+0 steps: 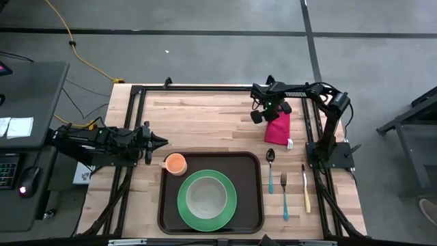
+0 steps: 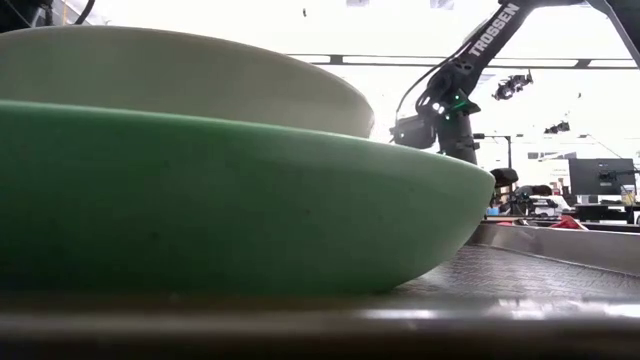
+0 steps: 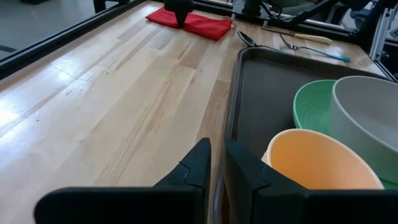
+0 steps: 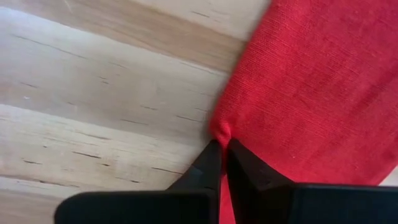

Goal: Set up tray
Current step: Put the red table napkin to the right of the green plate on the brown tray

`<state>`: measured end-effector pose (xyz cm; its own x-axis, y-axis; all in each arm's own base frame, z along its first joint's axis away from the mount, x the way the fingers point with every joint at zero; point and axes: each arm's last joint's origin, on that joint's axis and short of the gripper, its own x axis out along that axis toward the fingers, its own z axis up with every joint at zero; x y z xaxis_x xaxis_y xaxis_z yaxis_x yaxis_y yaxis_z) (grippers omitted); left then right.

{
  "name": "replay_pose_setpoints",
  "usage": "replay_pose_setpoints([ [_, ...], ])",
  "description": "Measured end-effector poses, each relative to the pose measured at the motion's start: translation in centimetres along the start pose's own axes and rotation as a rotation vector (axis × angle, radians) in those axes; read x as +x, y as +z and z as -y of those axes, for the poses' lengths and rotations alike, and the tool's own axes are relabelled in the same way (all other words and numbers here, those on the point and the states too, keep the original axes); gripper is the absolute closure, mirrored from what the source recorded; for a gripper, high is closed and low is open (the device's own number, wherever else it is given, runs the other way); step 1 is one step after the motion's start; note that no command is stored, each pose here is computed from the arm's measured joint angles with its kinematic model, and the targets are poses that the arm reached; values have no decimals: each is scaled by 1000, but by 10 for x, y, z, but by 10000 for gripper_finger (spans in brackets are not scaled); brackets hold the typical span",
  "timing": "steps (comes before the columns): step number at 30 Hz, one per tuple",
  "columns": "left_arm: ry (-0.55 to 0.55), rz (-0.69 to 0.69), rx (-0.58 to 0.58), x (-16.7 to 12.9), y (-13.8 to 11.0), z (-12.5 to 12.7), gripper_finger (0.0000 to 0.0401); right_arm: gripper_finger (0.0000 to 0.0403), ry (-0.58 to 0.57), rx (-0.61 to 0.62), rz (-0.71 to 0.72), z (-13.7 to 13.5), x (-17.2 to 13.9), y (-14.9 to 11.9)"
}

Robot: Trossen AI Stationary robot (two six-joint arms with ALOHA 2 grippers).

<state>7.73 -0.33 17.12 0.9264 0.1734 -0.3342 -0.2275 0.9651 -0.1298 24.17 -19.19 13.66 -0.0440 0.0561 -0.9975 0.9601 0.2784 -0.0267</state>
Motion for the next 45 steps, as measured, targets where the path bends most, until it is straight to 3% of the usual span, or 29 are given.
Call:
replay_pose_setpoints([
  [15,-1,0,0,0,0,0,327,402,68,-87,-42,-9,-18,5],
  [27,-1,0,0,0,0,0,327,402,96,-205,-33,-19,-54,13],
  [36,-1,-1,0,0,0,0,327,402,129,-292,3,-36,-80,10],
  [45,-2,0,0,0,0,0,327,403,141,-370,6,-52,-83,-2],
])
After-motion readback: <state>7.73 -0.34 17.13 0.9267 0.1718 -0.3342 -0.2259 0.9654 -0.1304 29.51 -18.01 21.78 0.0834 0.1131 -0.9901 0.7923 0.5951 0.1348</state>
